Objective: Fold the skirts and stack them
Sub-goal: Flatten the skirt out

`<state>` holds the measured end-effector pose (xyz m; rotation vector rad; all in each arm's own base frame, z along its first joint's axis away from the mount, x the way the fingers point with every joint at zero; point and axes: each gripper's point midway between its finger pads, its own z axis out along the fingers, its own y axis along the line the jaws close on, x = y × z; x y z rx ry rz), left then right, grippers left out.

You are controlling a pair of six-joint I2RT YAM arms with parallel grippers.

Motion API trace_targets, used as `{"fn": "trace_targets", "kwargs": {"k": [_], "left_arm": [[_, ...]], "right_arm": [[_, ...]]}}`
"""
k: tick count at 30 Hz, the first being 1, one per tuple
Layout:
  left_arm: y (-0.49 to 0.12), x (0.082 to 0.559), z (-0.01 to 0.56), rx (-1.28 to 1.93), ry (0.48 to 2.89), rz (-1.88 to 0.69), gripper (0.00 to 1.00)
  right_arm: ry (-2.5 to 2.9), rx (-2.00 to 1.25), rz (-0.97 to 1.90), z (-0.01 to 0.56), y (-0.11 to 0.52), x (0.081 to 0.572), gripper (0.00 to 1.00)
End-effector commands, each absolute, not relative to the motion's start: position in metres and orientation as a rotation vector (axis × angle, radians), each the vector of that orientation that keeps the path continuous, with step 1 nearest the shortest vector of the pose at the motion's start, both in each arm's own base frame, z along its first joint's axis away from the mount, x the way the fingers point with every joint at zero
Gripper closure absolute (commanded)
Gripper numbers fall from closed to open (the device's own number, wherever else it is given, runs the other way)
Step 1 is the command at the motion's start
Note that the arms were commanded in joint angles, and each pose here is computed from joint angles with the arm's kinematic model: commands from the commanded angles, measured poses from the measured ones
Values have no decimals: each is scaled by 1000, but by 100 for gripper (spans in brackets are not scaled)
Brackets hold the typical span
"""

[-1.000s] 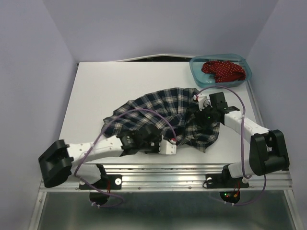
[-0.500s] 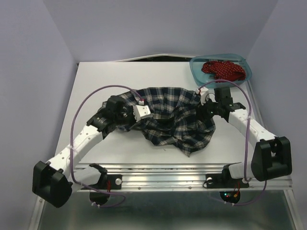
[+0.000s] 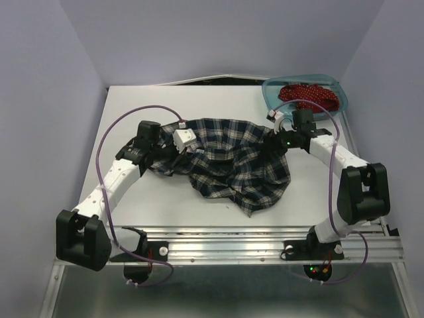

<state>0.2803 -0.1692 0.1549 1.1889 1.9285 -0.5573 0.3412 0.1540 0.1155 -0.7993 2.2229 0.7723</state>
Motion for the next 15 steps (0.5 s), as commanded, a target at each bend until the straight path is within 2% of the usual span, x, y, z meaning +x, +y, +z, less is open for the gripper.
{"fn": "trace_targets", "kwargs": {"k": [1, 2, 5, 6, 7, 8, 11, 15], "left_arm": [[-169, 295, 178, 1119, 1899, -568, 100], [-168, 296, 178, 1105, 1906, -571, 100], [-161, 306, 185, 1018, 1932, -580, 100], [-158, 310, 188, 989, 1940, -584, 100], [-153, 315, 192, 955, 1948, -581, 100], [-143, 324, 203, 885, 1953, -574, 100], [-114, 346, 235, 737, 1936, -523, 100], [-66, 373, 301, 580, 1829, -395, 100]], "right_arm": [[2150, -748, 916, 134, 173, 358, 31], [2173, -741, 915, 123, 172, 360, 33], [2201, -727, 887, 111, 170, 370, 60], [2200, -727, 884, 111, 170, 373, 84], [2192, -726, 882, 115, 171, 376, 95], [2169, -723, 854, 126, 170, 384, 99], [2097, -687, 749, 164, 159, 402, 99], [1908, -566, 589, 266, 120, 442, 99]]}}
